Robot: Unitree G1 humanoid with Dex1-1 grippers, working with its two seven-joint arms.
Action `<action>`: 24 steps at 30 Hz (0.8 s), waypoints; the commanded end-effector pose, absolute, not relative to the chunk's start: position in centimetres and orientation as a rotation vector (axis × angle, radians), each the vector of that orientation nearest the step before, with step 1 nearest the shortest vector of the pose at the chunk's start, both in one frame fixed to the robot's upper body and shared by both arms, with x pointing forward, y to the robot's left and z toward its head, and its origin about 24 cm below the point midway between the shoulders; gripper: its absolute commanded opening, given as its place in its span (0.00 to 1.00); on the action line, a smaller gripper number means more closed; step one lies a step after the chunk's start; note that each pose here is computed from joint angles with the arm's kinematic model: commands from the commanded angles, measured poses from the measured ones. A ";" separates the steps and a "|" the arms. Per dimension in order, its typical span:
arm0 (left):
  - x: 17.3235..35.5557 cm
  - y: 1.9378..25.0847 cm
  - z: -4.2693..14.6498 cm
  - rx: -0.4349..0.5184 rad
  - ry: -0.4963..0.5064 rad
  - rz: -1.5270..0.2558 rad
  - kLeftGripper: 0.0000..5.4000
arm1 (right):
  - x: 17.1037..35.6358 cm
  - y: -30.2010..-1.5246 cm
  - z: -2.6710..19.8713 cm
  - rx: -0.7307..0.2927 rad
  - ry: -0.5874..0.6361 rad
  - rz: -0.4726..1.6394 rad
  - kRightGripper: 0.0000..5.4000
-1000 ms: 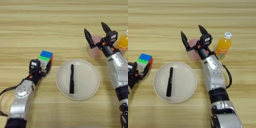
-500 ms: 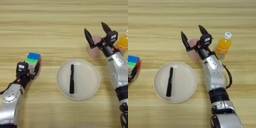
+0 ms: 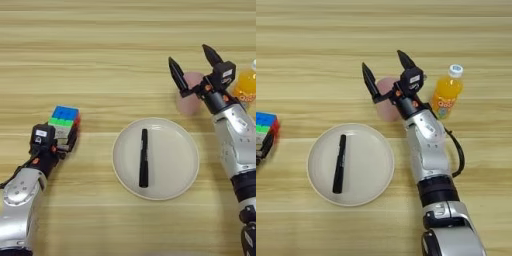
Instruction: Move the objects on the table
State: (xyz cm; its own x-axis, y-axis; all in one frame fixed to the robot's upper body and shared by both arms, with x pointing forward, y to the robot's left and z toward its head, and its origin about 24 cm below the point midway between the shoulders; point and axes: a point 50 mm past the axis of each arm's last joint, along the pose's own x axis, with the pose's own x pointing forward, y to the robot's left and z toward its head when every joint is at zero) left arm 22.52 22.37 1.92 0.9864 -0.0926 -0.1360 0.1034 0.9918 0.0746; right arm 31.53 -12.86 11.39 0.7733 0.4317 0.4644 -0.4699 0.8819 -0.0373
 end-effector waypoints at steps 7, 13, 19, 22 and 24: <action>22.6 22.2 1.9 0.085 0.135 -0.103 0.86 | 31.8 -12.8 11.6 0.074 -0.489 0.499 1.00; 22.7 22.2 2.3 0.093 0.112 -0.107 0.97 | 31.8 -12.7 11.5 0.076 -0.488 0.499 1.00; 23.2 21.7 4.1 0.083 -0.004 -0.114 1.00 | 31.7 -12.7 11.6 0.078 -0.493 0.496 1.00; 23.3 21.7 4.7 0.092 -0.039 -0.108 1.00 | 31.7 -12.7 11.7 0.079 -0.496 0.495 1.00; 23.4 21.6 5.0 0.118 -0.070 -0.111 1.00 | 31.7 -12.7 11.7 0.080 -0.497 0.495 1.00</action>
